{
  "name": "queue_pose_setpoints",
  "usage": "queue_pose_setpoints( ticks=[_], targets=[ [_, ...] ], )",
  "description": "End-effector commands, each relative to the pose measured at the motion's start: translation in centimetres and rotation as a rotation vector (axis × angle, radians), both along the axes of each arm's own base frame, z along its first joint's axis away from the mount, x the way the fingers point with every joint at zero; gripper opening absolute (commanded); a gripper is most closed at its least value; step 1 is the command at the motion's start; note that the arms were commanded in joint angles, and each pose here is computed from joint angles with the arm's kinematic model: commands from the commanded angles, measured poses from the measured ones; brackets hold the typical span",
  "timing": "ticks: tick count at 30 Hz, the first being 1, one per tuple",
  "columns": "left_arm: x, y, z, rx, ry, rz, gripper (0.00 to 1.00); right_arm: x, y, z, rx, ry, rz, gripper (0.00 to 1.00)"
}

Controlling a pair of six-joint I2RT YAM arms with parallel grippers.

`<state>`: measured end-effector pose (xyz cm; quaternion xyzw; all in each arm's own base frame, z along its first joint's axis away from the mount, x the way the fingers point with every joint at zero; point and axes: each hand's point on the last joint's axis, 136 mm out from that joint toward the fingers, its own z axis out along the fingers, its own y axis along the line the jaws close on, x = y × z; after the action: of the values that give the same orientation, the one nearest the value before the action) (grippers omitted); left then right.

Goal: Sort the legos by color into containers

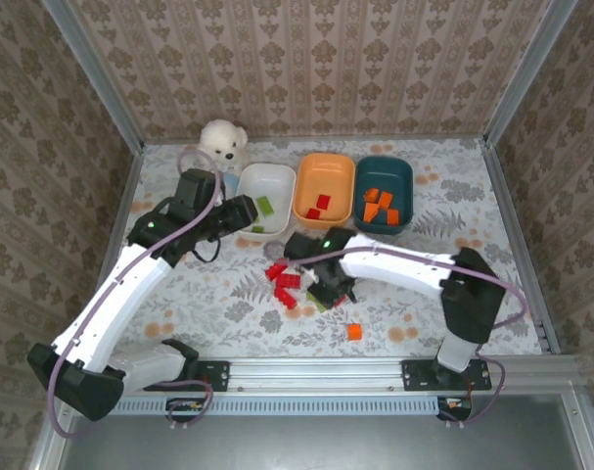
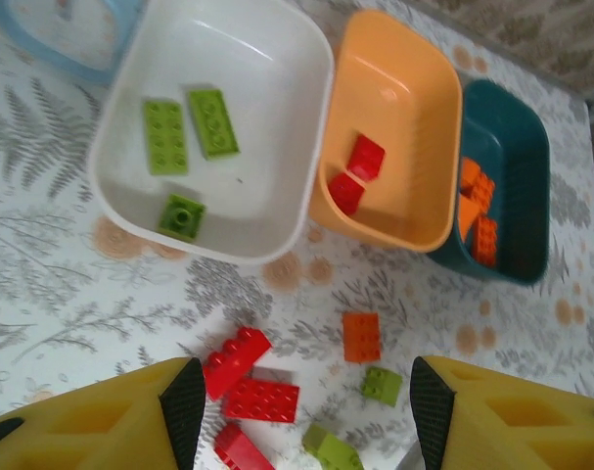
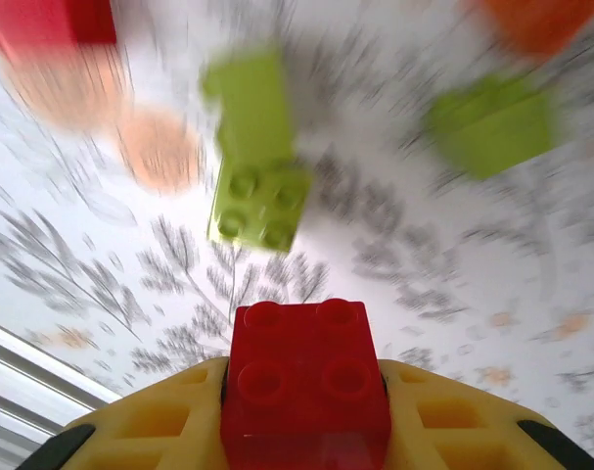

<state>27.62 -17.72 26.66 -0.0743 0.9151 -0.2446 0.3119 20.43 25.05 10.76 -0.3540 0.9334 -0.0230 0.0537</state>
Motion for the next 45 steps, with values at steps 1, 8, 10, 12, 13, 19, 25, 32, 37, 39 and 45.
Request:
queue_pose_setpoints(
  ticks=[1,8,10,12,13,19,25,32,37,39,45],
  targets=[
    [-0.4,-2.3,-0.2,0.004,-0.014,-0.091,0.61,4.3,-0.7,4.8,0.099,-0.094,-0.142,0.32],
    [-0.9,-4.4,-2.2,0.021,0.008,-0.119,0.60,16.5,-1.1,5.2,0.136,-0.203,-0.359,0.31],
    [-1.0,-4.7,-2.4,0.021,0.011,-0.126,0.60,19.5,-2.1,4.1,0.131,-0.202,-0.438,0.31],
    [-1.2,-5.0,-2.6,0.025,0.014,-0.138,0.60,21.6,-3.1,2.9,0.109,-0.204,-0.489,0.32],
    [-1.3,-5.1,-2.6,0.027,0.016,-0.143,0.60,22.6,-3.5,2.4,0.096,-0.211,-0.501,0.32],
    [-1.9,-5.2,-2.8,0.032,0.024,-0.153,0.60,24.9,-4.9,-0.9,0.013,-0.169,-0.554,0.33],
    [-1.9,-5.3,-2.7,0.032,0.022,-0.157,0.60,26.0,-4.2,-3.0,0.017,-0.165,-0.542,0.34],
    [-1.8,-5.6,-2.9,0.027,0.026,-0.163,0.60,26.5,-4.8,-4.9,-0.043,-0.151,-0.538,0.37],
    [-1.7,-5.8,-2.8,0.031,0.026,-0.174,0.60,26.9,-5.2,-4.9,-0.070,-0.176,-0.530,0.38],
    [-1.8,-5.8,-3.0,0.032,0.029,-0.177,0.60,27.1,-5.0,-4.7,-0.060,-0.179,-0.525,0.40],
    [-1.9,-5.9,-3.1,0.034,0.031,-0.176,0.60,26.8,-4.3,-4.5,-0.025,-0.149,-0.525,0.59]
  ],
)
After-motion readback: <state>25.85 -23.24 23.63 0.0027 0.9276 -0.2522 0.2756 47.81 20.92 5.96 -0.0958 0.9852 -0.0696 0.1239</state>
